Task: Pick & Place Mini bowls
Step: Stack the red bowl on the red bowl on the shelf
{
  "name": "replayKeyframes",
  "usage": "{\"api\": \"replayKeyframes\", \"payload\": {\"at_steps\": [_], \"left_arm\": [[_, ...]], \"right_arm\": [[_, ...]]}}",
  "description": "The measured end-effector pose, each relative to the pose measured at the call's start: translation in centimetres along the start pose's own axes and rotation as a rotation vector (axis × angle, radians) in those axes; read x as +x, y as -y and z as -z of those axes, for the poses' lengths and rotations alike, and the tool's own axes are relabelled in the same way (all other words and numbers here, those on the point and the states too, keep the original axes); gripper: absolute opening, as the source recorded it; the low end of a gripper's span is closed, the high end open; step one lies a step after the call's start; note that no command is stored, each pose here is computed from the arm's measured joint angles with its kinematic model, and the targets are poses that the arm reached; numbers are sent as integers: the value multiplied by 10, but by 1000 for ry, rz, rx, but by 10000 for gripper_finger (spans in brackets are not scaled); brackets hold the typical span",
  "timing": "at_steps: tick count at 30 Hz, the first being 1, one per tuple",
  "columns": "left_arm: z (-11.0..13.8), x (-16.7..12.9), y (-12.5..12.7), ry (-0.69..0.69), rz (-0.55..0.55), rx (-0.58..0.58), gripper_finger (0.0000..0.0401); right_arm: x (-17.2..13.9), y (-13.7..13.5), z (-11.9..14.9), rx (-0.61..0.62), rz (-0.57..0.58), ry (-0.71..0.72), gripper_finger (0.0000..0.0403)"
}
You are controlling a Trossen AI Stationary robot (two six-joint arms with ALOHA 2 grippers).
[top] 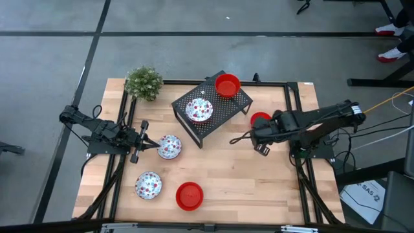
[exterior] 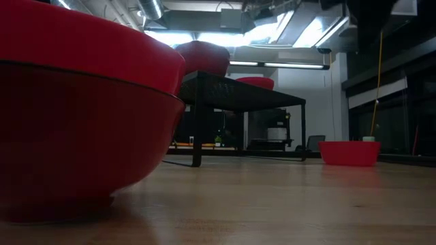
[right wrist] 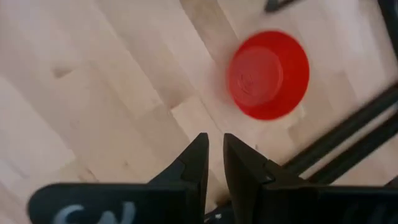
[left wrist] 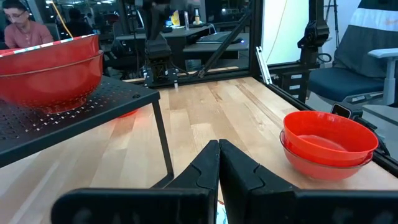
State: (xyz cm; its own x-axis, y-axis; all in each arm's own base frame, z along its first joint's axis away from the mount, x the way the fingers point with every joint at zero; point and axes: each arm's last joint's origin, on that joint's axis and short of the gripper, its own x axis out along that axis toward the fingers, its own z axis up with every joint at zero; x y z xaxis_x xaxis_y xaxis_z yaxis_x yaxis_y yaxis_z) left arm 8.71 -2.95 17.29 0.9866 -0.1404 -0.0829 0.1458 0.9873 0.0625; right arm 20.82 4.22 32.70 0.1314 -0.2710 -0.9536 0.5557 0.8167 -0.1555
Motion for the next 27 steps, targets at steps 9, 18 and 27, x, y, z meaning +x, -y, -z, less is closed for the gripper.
{"api": "replayKeyframes", "payload": {"at_steps": [9, 18, 27], "left_arm": [[0, 0, 0, -1, 0, 0, 4], [0, 0, 0, 0, 0, 0, 4], [0, 0, 0, -1, 0, 0, 4]], "right_arm": [[44, -9, 8, 76, 39, 33, 51], [65, -15, 12, 83, 18, 51, 121], [80, -14, 15, 62, 75, 99, 199]]}}
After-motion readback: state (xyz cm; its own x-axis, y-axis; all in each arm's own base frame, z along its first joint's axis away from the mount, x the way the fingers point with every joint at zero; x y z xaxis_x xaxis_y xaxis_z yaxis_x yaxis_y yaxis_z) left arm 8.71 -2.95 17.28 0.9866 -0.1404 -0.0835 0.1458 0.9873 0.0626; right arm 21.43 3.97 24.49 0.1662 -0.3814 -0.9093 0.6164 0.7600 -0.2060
